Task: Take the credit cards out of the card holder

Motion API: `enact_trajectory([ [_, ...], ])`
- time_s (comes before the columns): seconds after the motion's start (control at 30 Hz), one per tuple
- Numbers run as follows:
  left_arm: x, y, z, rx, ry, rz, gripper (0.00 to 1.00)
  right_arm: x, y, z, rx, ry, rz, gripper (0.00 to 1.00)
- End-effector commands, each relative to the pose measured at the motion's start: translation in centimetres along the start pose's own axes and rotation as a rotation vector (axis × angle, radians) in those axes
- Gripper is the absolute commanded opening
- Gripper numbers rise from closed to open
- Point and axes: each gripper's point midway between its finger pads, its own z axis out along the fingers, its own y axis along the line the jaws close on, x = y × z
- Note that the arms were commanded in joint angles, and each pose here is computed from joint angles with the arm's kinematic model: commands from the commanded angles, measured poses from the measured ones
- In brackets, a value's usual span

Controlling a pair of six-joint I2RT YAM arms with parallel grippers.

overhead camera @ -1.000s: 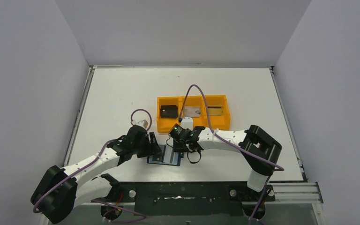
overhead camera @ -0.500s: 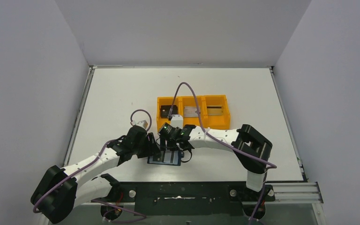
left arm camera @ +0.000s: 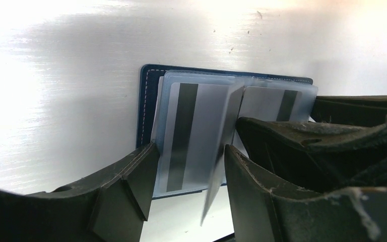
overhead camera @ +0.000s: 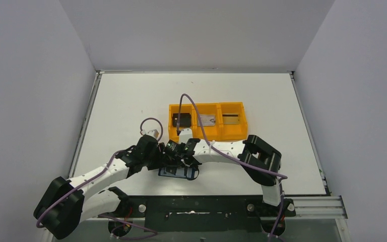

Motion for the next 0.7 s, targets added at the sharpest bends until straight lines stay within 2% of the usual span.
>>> enact_trajectory([
  [0.0, -0.4, 0.3, 0.3, -0.023, -0.005, 0.014, 0.51, 1.1, -3.4, 0.0, 0.152, 0.005, -0.067, 0.66],
  [0.13, -0.3, 0.3, 0.4, -0.019, 0.0, 0.017, 0.5, 1.0, -3.2, -0.3, 0.114, -0.005, -0.061, 0.56],
  [0.3, -0.5, -0.5, 0.3, 0.019, -0.003, 0.03, 0.48, 1.3, -2.4, 0.1, 0.063, 0.007, -0.044, 0.53],
  [0.47, -0.6, -0.4, 0.1, 0.014, -0.007, 0.025, 0.48, 1.4, -2.9, 0.1, 0.097, 0.014, -0.048, 0.6],
  [0.67, -1.0, -0.9, -0.2, 0.029, -0.02, 0.027, 0.48, -1.7, -0.9, -2.1, -0.041, -0.045, 0.039, 0.62],
])
